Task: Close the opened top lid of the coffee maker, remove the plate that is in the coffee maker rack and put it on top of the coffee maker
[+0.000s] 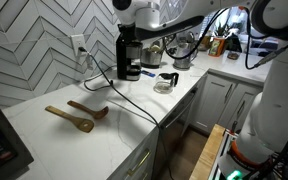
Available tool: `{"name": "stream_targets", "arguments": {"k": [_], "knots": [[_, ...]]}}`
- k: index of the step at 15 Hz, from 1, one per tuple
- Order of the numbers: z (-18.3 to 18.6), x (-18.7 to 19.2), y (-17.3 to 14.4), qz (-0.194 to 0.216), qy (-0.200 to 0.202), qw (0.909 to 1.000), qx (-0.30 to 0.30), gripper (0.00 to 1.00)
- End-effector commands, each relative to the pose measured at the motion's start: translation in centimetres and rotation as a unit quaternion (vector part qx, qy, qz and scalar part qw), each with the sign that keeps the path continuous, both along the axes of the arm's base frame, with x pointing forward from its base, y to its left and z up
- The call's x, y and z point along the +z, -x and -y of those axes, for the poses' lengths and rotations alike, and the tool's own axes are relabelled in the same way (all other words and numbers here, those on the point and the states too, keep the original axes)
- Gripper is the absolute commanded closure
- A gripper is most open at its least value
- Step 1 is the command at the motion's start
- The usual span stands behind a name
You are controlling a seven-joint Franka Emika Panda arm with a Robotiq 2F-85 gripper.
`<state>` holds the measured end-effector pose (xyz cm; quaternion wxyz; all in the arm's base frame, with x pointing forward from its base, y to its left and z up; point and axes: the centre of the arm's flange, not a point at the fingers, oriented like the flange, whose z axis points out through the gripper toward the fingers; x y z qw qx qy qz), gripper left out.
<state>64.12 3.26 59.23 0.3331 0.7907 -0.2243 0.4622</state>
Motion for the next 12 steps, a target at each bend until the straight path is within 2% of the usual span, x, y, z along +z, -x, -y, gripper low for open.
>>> {"name": "stream_targets", "arguments": {"k": [1,5,9,12], "knots": [[0.6,-1.1,1.3,0.022,-0.022,0.9987,0.041,0.0],[0.5,-1.0,-0.1,0.046,-0.035,0.9944,0.088,0.0],[2.3,-0.5,-0.7,0.065,-0.02,0.9932,0.094,0.0],[3.8,-0.4,-1.0,0.088,-0.023,0.9916,0.091,0.0]]}}
